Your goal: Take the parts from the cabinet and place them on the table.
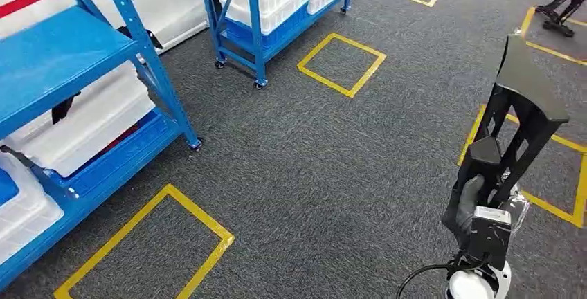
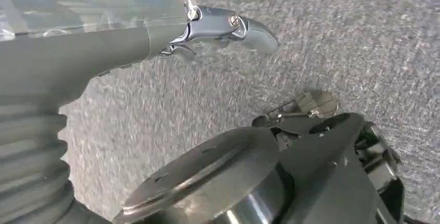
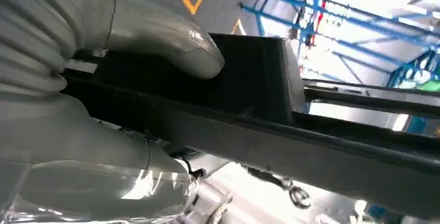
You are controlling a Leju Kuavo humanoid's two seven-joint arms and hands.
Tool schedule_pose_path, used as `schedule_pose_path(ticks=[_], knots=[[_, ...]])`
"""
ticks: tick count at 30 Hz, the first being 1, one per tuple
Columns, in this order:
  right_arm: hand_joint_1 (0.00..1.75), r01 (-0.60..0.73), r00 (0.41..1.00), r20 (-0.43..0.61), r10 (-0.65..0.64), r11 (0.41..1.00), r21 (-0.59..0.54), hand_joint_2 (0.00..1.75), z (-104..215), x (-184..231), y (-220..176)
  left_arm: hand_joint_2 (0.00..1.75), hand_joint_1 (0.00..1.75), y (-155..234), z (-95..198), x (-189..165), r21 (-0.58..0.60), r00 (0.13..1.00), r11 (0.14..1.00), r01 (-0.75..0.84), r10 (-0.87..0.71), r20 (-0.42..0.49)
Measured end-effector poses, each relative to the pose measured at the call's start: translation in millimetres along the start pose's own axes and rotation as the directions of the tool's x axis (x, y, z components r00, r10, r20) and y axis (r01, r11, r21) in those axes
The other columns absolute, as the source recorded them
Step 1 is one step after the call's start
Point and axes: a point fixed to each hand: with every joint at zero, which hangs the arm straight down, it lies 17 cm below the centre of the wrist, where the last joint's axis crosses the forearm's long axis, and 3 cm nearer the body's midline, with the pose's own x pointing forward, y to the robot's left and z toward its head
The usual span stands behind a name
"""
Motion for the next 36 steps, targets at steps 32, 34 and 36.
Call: schedule_pose_path(ticks=[32,34,36], knots=[[1.75,0.006,1.0,-0.004,-0.006,1.0,-0.028,1.75,-5.5,6.7,-4.9,1.75,0.0,-2.5,0.0,-2.4,-0.023,1.0,1.0,0.001,-0.002,-0.025],[1.75,0.004,1.0,-0.009,-0.004,0.999,-0.034,1.75,-7.4,4.7,-7.0,1.75,0.0,-2.4,-0.7,0.0,-0.025,1.0,1.0,0.008,-0.008,-0.022],[1.75,-0.001,1.0,-0.004,0.001,0.999,-0.036,1.75,-9.8,4.4,-9.2,1.75,0.0,-1.9,-1.4,3.1,-0.024,1.0,1.0,0.013,-0.013,-0.017]])
